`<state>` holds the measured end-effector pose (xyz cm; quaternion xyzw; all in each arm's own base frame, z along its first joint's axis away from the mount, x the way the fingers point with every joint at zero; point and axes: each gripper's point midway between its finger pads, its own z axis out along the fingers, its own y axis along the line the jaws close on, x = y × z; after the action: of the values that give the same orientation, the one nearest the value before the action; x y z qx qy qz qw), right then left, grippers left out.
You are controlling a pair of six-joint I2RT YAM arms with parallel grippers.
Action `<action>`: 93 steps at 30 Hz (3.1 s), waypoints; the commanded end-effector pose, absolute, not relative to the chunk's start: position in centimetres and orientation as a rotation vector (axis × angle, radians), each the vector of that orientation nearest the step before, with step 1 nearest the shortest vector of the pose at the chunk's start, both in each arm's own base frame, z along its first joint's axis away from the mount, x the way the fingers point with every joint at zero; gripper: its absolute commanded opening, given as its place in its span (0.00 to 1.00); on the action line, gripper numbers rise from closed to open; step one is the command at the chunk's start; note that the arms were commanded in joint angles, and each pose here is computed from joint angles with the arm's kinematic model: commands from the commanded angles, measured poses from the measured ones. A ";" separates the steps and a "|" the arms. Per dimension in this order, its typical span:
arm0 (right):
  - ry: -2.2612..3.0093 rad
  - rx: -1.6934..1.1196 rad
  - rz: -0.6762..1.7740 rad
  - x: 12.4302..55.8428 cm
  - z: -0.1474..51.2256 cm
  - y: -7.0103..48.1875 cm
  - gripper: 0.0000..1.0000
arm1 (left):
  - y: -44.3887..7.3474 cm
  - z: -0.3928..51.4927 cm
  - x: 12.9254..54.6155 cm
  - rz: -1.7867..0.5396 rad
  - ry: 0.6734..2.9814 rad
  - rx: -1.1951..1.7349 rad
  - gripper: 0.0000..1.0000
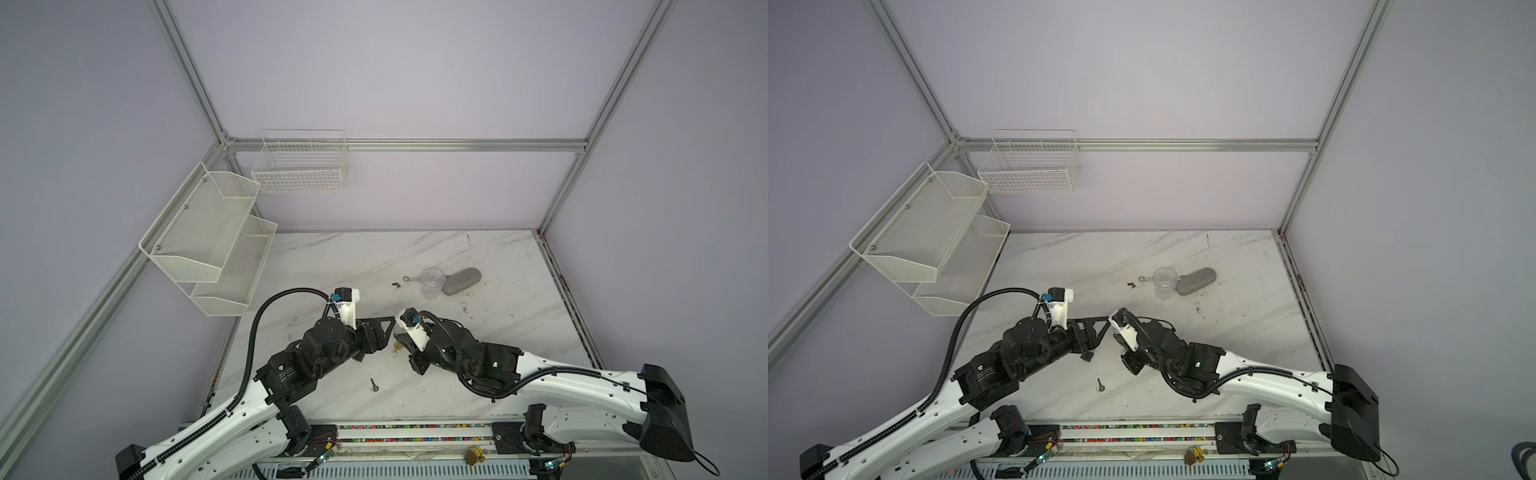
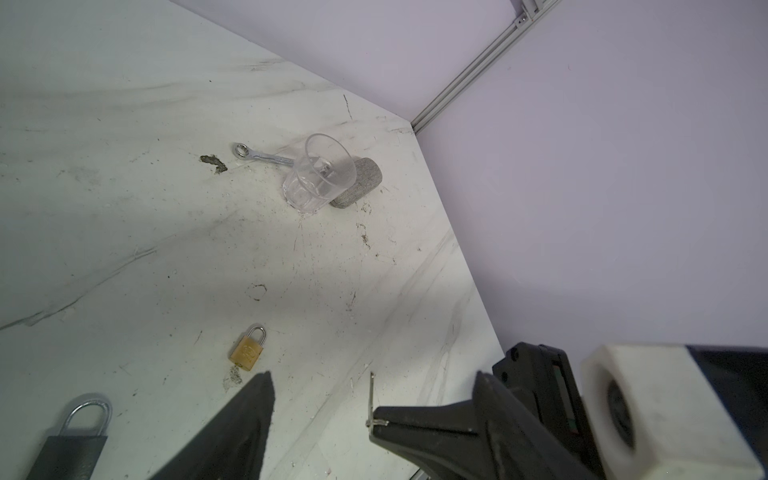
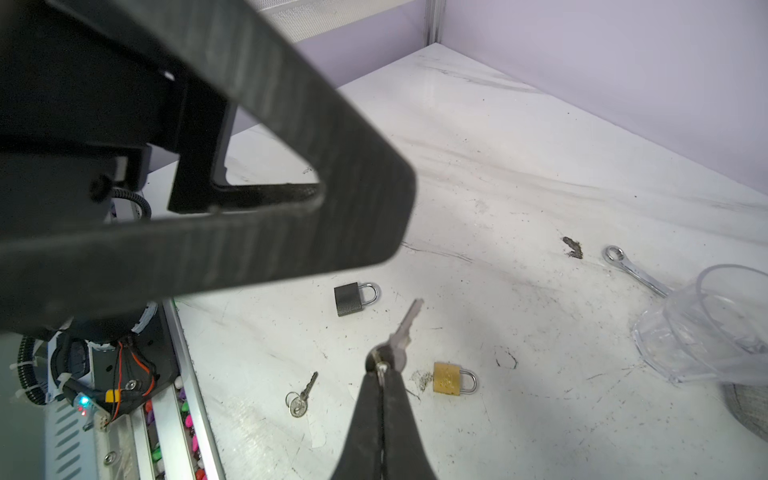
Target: Unlock with the key
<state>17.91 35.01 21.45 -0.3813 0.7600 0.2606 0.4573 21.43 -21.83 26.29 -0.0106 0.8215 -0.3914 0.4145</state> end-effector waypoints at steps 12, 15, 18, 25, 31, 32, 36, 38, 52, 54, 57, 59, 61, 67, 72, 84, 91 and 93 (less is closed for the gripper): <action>1.773 -0.943 0.681 17.9 23.8 35.7 0.00 | -24.5 29.3 22.6 -1.004 2.098 0.054 0.42; 1.779 -0.949 0.679 17.9 23.6 35.7 0.00 | -24.9 29.3 22.9 -1.006 2.104 0.054 0.34; 1.780 -0.943 0.677 17.9 23.6 35.7 0.00 | -25.1 29.0 23.1 -1.000 2.116 0.051 0.28; 1.783 -0.931 0.661 18.1 23.6 35.4 0.00 | -25.4 28.3 23.4 -0.994 2.146 0.043 0.15; 1.787 -0.927 0.650 18.2 23.5 35.2 0.00 | -25.4 27.8 23.8 -0.988 2.160 0.034 0.00; 1.788 -0.921 0.648 18.3 23.5 35.2 0.00 | -25.3 27.8 23.9 -0.988 2.162 0.033 0.00; 1.799 -0.860 0.676 18.4 24.2 34.8 0.26 | -25.0 28.1 24.4 -0.985 2.142 0.027 0.00; 1.804 -0.804 0.671 18.8 24.7 34.1 0.38 | -24.6 28.5 24.9 -0.976 2.107 0.031 0.00; 1.682 -0.548 1.416 20.2 33.9 29.0 0.54 | -25.6 35.8 26.3 -1.216 1.579 0.203 0.00; 1.649 -0.520 1.504 20.3 35.1 28.9 0.53 | -26.1 36.3 26.2 -1.253 1.542 0.218 0.00; 1.596 -0.502 1.611 20.2 36.7 29.3 0.48 | -26.7 36.7 26.1 -1.291 1.509 0.247 0.00; 1.567 -0.504 1.663 20.1 37.3 29.6 0.46 | -26.9 36.8 26.1 -1.305 1.496 0.249 0.00; 1.554 -0.506 1.690 20.2 37.6 29.9 0.44 | -27.0 37.0 25.9 -1.322 1.474 0.256 0.00; 1.576 -0.487 1.731 20.9 36.5 30.6 0.36 | -26.9 37.2 25.8 -1.334 1.442 0.255 0.00; 1.556 -0.485 1.762 21.0 36.8 30.9 0.33 | -27.1 37.4 25.7 -1.349 1.427 0.264 0.00; 1.549 -0.473 1.784 21.6 36.8 31.4 0.26 | -27.3 37.8 25.4 -1.374 1.408 0.280 0.00; 1.531 -0.480 1.805 21.5 37.1 31.5 0.26 | -27.4 37.9 25.3 -1.379 1.404 0.285 0.00; 1.546 -0.474 1.806 21.8 36.7 31.7 0.26 | -27.4 37.9 25.4 -1.380 1.402 0.285 0.00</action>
<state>21.81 31.69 35.72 -0.1795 0.6119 0.6870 0.3484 26.05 -27.26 38.12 0.1080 0.6031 -0.5694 0.5481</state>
